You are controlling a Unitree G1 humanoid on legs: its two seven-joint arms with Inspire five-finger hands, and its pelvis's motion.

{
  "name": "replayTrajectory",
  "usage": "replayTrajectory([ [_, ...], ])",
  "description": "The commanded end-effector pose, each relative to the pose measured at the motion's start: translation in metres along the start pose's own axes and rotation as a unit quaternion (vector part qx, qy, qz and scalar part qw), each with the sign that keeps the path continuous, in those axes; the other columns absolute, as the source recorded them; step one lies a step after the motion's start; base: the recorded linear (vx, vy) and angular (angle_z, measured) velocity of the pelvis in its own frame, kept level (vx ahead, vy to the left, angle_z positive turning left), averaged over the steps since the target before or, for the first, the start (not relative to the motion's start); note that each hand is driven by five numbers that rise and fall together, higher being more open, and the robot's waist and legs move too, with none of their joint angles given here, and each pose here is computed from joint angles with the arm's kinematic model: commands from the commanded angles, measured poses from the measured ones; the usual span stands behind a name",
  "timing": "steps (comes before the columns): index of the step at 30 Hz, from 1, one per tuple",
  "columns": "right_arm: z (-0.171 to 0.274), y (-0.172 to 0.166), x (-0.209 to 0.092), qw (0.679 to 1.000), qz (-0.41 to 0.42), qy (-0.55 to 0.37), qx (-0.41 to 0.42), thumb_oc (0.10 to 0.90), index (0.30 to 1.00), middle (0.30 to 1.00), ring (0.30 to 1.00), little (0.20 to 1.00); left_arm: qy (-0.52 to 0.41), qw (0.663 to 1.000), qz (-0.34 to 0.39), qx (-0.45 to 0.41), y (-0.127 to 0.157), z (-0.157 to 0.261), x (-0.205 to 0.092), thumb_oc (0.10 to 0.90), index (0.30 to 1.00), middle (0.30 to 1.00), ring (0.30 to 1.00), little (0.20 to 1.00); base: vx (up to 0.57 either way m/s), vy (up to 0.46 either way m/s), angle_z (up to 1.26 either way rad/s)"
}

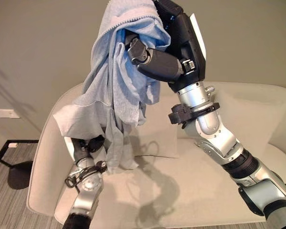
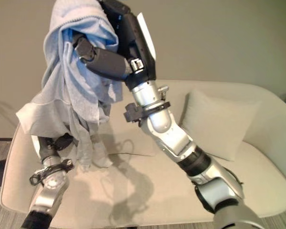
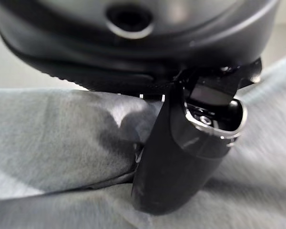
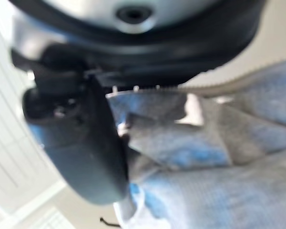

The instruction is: Hang the clothes on the sofa on the clothes rack.

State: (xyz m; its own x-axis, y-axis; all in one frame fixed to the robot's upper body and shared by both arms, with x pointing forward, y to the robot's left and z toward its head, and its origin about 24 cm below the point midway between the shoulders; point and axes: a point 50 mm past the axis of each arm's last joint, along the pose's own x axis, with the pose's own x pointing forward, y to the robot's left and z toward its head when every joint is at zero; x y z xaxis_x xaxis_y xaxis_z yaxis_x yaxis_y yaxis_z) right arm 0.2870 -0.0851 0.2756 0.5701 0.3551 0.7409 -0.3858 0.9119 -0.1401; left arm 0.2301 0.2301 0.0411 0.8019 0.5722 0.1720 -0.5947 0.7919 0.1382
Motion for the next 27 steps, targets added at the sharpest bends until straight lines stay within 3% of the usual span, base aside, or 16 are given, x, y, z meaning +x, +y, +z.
replayTrajectory([
  [1,0.068,-0.036,0.020,0.978,-0.077,-0.196,-0.004,0.400,0.300,0.300,0.300,0.300,-0.128,0.986,0.074,0.071,0.050,0.032,0.029,0.400,0.300,0.300,0.300,0.300,0.00,-0.065,0.12],
  [5,0.082,-0.061,0.003,0.968,-0.097,-0.221,-0.065,0.400,0.300,0.300,0.300,0.300,-0.193,0.961,0.160,0.118,0.087,0.053,0.038,0.400,0.300,0.300,0.300,0.300,-0.16,-0.017,0.58],
  [10,0.090,-0.086,-0.028,0.955,-0.130,-0.214,-0.157,0.400,0.300,0.300,0.300,0.300,-0.264,0.924,0.229,0.155,0.106,0.078,0.045,0.400,0.300,0.300,0.300,0.300,-0.13,0.077,1.33],
  [13,0.086,-0.092,-0.059,0.948,-0.137,-0.181,-0.222,0.400,0.300,0.300,0.300,0.300,-0.348,0.865,0.311,0.187,0.126,0.110,0.046,0.400,0.300,0.300,0.300,0.300,-0.07,0.330,1.18],
  [14,0.086,-0.092,-0.059,0.948,-0.137,-0.181,-0.222,0.400,0.300,0.300,0.300,0.300,-0.348,0.865,0.311,0.187,0.126,0.110,0.046,0.400,0.300,0.300,0.300,0.300,-0.14,0.785,0.67],
  [15,0.080,-0.093,-0.070,0.948,-0.142,-0.159,-0.237,0.400,0.300,0.300,0.300,0.300,-0.394,0.837,0.324,0.196,0.124,0.128,0.046,0.400,0.300,0.300,0.300,0.300,-0.10,0.529,0.46],
  [19,0.074,-0.097,-0.083,0.941,-0.167,-0.134,-0.261,0.400,0.300,0.300,0.300,0.300,-0.415,0.826,0.324,0.201,0.121,0.133,0.044,0.400,0.300,0.300,0.300,0.300,-0.07,0.525,0.19],
  [27,0.045,-0.104,-0.127,0.910,-0.253,-0.021,-0.327,0.400,0.300,0.300,0.300,0.300,-0.428,0.846,0.242,0.206,0.092,0.133,0.040,0.400,0.300,0.300,0.300,0.300,-0.08,0.508,0.24],
])
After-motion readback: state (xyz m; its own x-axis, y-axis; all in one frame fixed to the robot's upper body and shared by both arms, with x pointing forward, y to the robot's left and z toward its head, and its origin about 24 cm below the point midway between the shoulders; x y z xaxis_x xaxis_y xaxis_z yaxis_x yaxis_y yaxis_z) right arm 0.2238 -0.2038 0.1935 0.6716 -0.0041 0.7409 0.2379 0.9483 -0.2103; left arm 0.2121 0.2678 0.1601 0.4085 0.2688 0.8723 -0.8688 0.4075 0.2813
